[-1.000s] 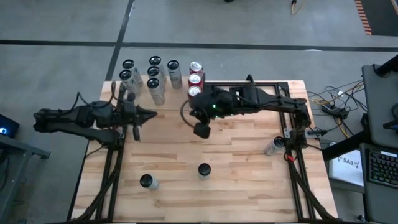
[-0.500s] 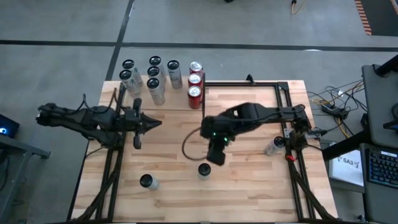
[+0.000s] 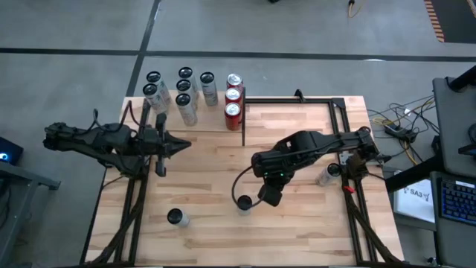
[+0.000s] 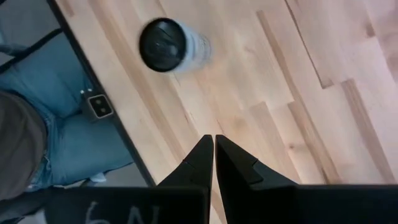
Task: Place canned beverage on shelf
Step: Put the white pink soda can on the shelf aligned with the other white pink soda cans
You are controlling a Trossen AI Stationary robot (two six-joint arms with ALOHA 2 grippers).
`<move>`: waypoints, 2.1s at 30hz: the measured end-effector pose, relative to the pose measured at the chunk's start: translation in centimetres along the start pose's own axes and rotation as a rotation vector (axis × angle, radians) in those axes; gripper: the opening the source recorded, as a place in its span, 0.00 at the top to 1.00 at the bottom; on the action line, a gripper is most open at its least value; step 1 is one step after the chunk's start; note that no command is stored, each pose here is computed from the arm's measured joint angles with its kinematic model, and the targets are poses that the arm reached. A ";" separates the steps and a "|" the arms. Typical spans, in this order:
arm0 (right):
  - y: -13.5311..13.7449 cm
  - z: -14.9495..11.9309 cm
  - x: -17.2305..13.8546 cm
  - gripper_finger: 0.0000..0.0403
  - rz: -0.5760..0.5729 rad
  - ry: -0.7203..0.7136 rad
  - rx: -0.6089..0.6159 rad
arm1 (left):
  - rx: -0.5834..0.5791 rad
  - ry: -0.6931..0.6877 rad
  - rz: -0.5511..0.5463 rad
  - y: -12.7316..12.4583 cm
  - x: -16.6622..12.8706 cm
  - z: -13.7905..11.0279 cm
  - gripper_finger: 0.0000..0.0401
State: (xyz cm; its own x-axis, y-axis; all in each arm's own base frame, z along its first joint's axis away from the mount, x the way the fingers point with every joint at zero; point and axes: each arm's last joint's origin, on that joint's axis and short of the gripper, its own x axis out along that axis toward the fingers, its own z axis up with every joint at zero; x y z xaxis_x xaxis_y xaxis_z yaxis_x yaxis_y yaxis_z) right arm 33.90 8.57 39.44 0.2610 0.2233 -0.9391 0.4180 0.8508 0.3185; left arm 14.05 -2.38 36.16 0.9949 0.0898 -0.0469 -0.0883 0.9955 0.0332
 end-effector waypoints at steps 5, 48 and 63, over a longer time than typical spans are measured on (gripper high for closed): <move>-1.8 -0.5 0.2 0.98 -0.058 0.012 0.066 | 0.033 0.007 0.000 -0.1 0.2 -0.1 1.00; -14.7 -12.9 0.1 0.81 -0.230 0.049 0.774 | 0.228 -0.060 0.154 0.7 -0.9 2.9 1.00; -15.1 -13.3 1.5 0.33 -0.261 0.114 0.808 | 0.228 -0.059 0.154 0.7 -0.9 2.9 1.00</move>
State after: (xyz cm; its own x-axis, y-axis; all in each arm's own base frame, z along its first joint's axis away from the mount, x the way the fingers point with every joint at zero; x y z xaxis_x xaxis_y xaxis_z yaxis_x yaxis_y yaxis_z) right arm 16.38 2.37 31.55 -0.0007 0.1505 -0.9886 0.9556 0.2913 0.0437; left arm 13.26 -1.80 39.12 0.9723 0.2311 0.0343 -0.2320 0.9374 0.2598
